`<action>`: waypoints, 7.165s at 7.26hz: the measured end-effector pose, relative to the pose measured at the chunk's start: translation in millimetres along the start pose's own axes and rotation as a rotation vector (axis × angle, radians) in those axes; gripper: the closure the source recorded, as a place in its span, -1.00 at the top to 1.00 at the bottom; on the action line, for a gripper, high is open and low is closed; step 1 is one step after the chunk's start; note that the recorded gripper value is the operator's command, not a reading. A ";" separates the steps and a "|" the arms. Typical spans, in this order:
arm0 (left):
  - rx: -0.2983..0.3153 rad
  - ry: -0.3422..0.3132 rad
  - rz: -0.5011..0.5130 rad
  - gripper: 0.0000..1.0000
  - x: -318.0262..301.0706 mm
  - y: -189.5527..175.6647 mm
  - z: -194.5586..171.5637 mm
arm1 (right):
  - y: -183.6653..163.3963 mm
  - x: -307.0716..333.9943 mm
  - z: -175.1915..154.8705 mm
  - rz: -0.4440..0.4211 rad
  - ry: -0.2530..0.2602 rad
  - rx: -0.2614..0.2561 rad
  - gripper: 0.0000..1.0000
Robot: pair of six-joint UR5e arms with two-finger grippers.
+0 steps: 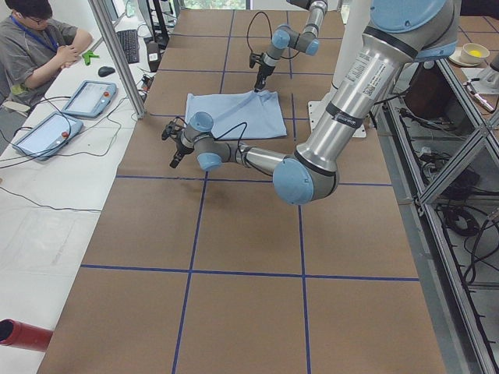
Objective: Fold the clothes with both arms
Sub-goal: 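Lift the right gripper away while lowering the left gripper to the shirt's near corner, then grasp the near corner with the left gripper while the right gripper approaches another, then grasp the near corner with the right gripper, holding the left gripper's corner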
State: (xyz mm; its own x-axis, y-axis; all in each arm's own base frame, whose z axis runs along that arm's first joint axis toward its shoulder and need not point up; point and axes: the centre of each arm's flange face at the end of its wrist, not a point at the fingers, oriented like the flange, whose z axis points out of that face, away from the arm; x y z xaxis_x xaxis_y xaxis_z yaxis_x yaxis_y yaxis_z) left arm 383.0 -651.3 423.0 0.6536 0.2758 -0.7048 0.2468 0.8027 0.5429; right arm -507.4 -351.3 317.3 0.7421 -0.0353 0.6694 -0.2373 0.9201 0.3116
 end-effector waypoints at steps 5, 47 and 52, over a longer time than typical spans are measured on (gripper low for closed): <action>-0.079 0.223 -0.250 1.00 90.7 68.4 -65.8 | -73.6 9.3 -44.8 0.288 -0.255 0.050 1.00; -0.250 0.293 -0.702 -1.00 291.5 310.7 -152.4 | 96.9 -76.0 -13.7 0.782 0.031 -0.014 -0.28; -0.250 0.292 -0.702 -1.00 290.7 311.0 -152.5 | 96.8 -80.7 -17.3 0.848 0.012 -0.005 -1.00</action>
State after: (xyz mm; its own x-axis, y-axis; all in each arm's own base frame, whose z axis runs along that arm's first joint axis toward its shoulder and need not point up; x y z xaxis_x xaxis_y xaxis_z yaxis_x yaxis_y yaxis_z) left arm 540.6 -240.9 317.3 0.1831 -0.2385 -0.9537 0.3411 0.9253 -0.1658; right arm -579.5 -252.7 281.7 0.3205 0.6716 0.6681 -0.7139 0.6348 -0.2957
